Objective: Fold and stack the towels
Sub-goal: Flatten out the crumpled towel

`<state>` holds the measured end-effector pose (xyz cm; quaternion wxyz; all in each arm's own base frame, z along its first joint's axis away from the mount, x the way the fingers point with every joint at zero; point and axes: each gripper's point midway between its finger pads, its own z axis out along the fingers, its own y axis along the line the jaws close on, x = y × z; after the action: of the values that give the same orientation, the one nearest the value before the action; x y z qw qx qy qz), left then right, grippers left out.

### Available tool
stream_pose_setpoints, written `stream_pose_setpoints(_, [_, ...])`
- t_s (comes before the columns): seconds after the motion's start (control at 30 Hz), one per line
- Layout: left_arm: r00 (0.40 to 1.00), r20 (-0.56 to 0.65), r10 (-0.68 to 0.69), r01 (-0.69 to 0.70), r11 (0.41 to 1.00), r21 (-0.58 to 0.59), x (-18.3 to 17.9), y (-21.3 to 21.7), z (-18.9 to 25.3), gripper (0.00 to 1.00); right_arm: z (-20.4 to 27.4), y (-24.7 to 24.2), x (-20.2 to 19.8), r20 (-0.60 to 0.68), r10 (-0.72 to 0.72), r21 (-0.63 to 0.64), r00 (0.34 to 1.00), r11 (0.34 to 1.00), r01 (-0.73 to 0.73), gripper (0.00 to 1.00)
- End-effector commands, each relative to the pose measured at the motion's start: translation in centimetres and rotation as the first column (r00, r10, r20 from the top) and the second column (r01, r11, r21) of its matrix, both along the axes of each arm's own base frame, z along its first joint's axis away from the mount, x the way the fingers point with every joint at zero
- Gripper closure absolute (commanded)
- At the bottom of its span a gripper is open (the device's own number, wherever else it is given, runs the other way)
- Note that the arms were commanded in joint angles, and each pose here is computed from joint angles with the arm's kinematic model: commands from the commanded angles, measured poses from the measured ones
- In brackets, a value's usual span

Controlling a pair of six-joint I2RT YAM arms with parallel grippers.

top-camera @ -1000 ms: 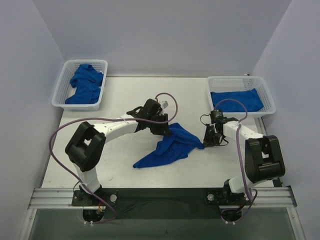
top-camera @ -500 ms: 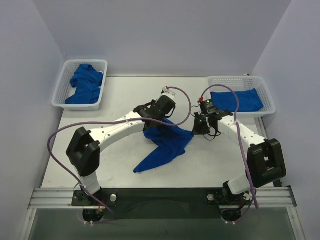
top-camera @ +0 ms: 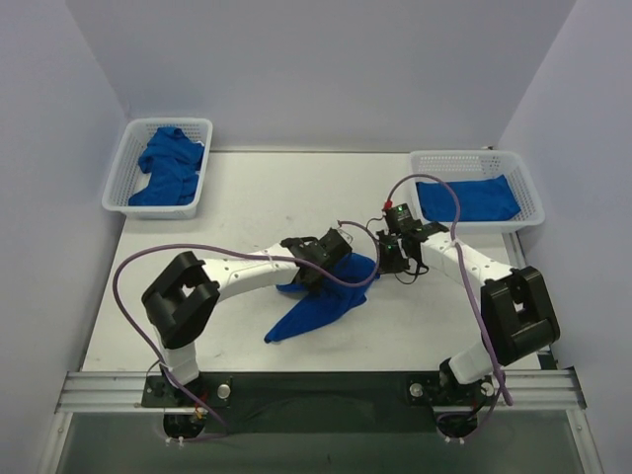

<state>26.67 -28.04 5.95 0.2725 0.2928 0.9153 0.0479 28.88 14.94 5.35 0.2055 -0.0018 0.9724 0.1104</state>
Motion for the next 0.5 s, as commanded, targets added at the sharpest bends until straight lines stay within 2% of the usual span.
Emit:
stream_pose_setpoints(0.0, [0.996, -0.082, -0.045, 0.024, 0.968, -0.251, -1.7, -4.7, 1.1, 0.82, -1.7, -2.7, -0.8, -0.025, -0.046, -0.087, 0.999, 0.995, 0.044, 1.00])
stream_pose_setpoints(0.03, [0.993, -0.107, -0.056, 0.025, 0.963, -0.270, -2.3, -4.9, 0.9, 0.82, -2.4, -3.2, -1.5, -0.043, -0.050, -0.097, 0.998, 0.994, 0.046, 1.00])
stream_pose_setpoints(0.13, [0.986, -0.150, -0.079, 0.025, 0.943, -0.331, -3.7, -5.2, 1.7, 0.68, -2.7, -3.9, -1.9, -0.047, -0.057, -0.100, 0.997, 0.994, 0.053, 1.00])
stream_pose_setpoints(0.17, [0.985, -0.152, -0.076, 0.022, 0.944, -0.328, -3.9, -4.6, 1.7, 0.60, -2.9, -4.1, -2.1, -0.051, -0.054, -0.106, 0.997, 0.993, 0.049, 1.00])
stream_pose_setpoints(0.2, [0.988, -0.131, -0.080, 0.030, 0.937, -0.348, -4.0, -4.4, 2.8, 0.44, -2.9, -4.2, -2.2, -0.047, -0.054, -0.108, 0.997, 0.993, 0.049, 1.00])
stream_pose_setpoints(0.33, [0.986, -0.111, -0.127, 0.068, 0.901, -0.428, -4.4, -4.4, 5.5, 0.33, -2.9, -4.2, -2.2, -0.053, -0.052, -0.098, 0.997, 0.994, 0.046, 1.00])
stream_pose_setpoints(0.47, [0.995, -0.082, -0.059, 0.002, 0.827, -0.562, -2.0, -3.1, 9.3, 0.32, -2.5, -4.0, -2.1, -0.041, -0.047, -0.086, 0.998, 0.995, 0.043, 1.00])
